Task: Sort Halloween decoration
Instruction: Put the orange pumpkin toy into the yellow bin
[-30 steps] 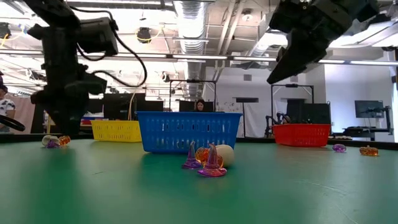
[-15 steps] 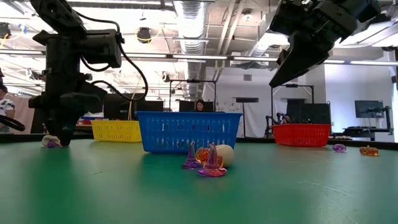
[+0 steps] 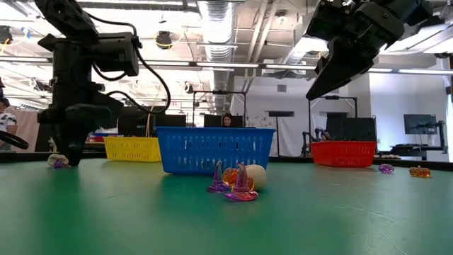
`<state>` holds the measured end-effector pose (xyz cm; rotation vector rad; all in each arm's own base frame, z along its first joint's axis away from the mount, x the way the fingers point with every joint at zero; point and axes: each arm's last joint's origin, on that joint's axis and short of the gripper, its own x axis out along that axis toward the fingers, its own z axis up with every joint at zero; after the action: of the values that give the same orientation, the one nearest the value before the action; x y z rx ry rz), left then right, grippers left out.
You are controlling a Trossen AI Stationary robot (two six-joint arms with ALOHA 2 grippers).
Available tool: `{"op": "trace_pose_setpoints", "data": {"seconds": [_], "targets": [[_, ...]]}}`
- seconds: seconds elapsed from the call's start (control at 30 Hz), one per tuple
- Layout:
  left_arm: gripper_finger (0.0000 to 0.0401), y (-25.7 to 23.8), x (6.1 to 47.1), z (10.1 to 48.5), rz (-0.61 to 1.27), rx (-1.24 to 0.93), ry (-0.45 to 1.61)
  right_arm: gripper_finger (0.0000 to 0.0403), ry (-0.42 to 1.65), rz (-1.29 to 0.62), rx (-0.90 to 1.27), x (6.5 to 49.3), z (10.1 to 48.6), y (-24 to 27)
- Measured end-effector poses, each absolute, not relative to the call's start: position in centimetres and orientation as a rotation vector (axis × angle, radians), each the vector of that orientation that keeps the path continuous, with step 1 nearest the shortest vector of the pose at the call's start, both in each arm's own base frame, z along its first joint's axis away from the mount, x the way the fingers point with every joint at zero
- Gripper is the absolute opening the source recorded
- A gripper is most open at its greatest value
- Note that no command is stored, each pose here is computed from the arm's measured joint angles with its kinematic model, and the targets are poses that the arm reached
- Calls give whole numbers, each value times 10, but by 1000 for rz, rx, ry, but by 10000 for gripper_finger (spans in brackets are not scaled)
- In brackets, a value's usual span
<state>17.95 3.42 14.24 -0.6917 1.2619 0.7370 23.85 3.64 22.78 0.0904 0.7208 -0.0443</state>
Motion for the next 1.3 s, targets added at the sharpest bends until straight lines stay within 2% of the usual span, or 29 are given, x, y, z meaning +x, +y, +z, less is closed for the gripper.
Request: {"op": "trace_pose_setpoints", "data": {"seconds": [0.17, 0.37, 0.57, 0.67, 0.9, 1.3], "targets": [[76, 37, 187, 151, 717, -611, 1240, 133, 721, -45, 90, 239, 228, 36], [97, 49, 208, 183, 721, -445, 1118, 133, 720, -45, 90, 239, 228, 36], [80, 88, 220, 226, 915, -256, 956, 133, 709, -45, 93, 239, 229, 37], [79, 115, 217, 236, 929, -251, 908, 133, 706, -50, 109, 240, 229, 37], [116, 161, 198, 225, 972, -396, 926, 133, 722, -51, 134, 238, 228, 40], [191, 171, 207, 198, 952, -403, 1037, 133, 734, -44, 126, 237, 227, 43]]}}
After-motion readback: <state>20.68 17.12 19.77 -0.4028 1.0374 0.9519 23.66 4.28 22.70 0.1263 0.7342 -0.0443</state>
